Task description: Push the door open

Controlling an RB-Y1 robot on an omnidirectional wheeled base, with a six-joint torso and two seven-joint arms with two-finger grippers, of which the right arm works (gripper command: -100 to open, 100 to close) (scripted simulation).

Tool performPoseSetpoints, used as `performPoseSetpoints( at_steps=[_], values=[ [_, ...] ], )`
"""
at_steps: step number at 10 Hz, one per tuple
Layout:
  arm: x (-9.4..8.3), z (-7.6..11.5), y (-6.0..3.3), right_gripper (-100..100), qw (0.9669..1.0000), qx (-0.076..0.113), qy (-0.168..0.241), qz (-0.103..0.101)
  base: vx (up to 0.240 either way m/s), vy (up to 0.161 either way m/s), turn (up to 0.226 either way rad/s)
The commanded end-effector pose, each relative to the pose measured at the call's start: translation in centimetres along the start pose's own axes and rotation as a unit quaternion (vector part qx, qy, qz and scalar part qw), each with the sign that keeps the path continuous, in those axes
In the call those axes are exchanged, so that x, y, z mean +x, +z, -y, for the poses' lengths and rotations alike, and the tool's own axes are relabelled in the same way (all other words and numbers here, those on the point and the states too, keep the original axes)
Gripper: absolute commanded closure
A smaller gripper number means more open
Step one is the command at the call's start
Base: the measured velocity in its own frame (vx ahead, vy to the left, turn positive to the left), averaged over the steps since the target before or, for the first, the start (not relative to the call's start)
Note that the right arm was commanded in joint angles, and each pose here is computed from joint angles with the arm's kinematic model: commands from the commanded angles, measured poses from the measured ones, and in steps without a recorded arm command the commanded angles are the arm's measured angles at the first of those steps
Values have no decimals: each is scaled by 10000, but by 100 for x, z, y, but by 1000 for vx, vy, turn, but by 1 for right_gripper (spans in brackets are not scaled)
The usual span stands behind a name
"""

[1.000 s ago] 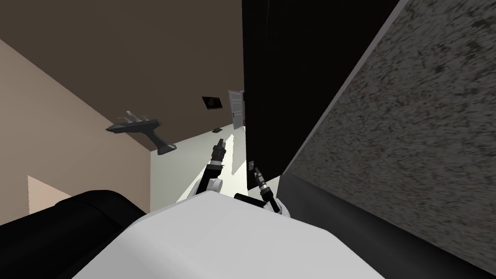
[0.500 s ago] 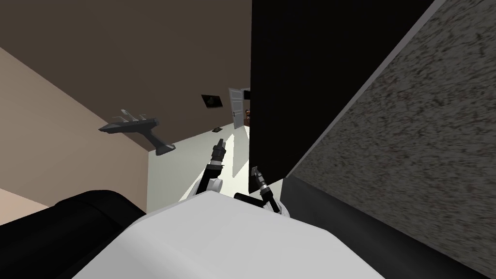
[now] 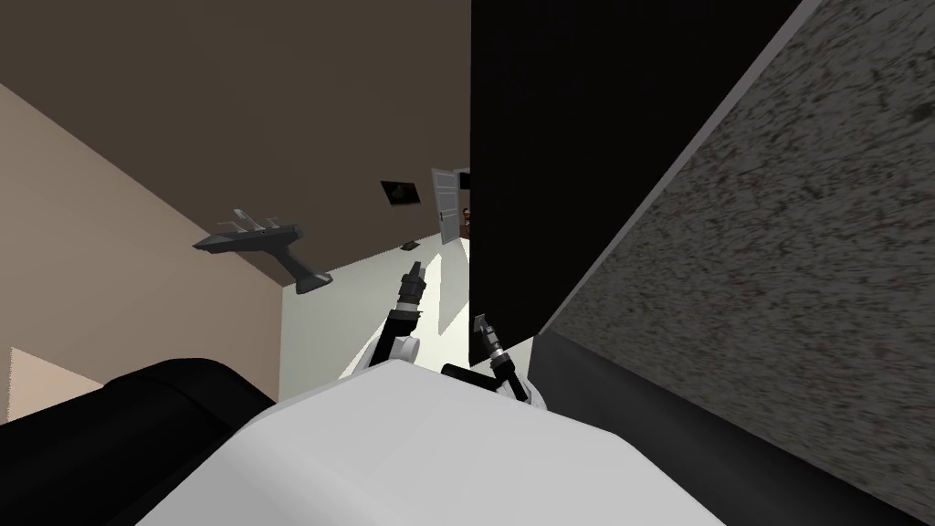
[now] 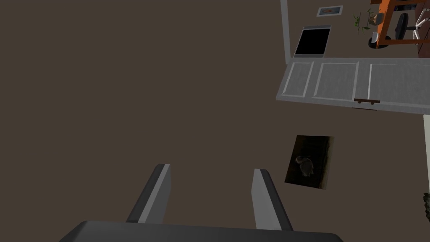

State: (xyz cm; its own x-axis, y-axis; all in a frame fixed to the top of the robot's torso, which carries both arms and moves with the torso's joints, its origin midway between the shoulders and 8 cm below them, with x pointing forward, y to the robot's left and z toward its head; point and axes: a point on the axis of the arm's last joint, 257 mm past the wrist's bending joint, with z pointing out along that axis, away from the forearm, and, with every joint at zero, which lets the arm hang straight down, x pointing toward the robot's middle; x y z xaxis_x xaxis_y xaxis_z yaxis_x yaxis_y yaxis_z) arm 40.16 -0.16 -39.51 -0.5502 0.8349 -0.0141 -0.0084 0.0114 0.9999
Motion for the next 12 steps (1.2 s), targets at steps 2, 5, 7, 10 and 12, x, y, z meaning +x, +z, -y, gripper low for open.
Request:
performPoseSetpoints(
  at_steps=[2, 5, 7, 10, 12],
  values=[
    [-168, 11, 1, 100, 9998, 23, -35, 180, 82, 128, -51],
    [-278, 12, 6, 100, 9995, 32, -45, 310, 98, 116, -27],
    [-420, 7, 20, 100, 9987, 37, -40, 503, 118, 149, -59],
    [-557, -7, 45, 100, 9974, 30, -1, 726, 126, 178, -55],
    [-630, -25, 76, 100, 9960, 12, 62, 892, 144, 181, -70]
  ],
)
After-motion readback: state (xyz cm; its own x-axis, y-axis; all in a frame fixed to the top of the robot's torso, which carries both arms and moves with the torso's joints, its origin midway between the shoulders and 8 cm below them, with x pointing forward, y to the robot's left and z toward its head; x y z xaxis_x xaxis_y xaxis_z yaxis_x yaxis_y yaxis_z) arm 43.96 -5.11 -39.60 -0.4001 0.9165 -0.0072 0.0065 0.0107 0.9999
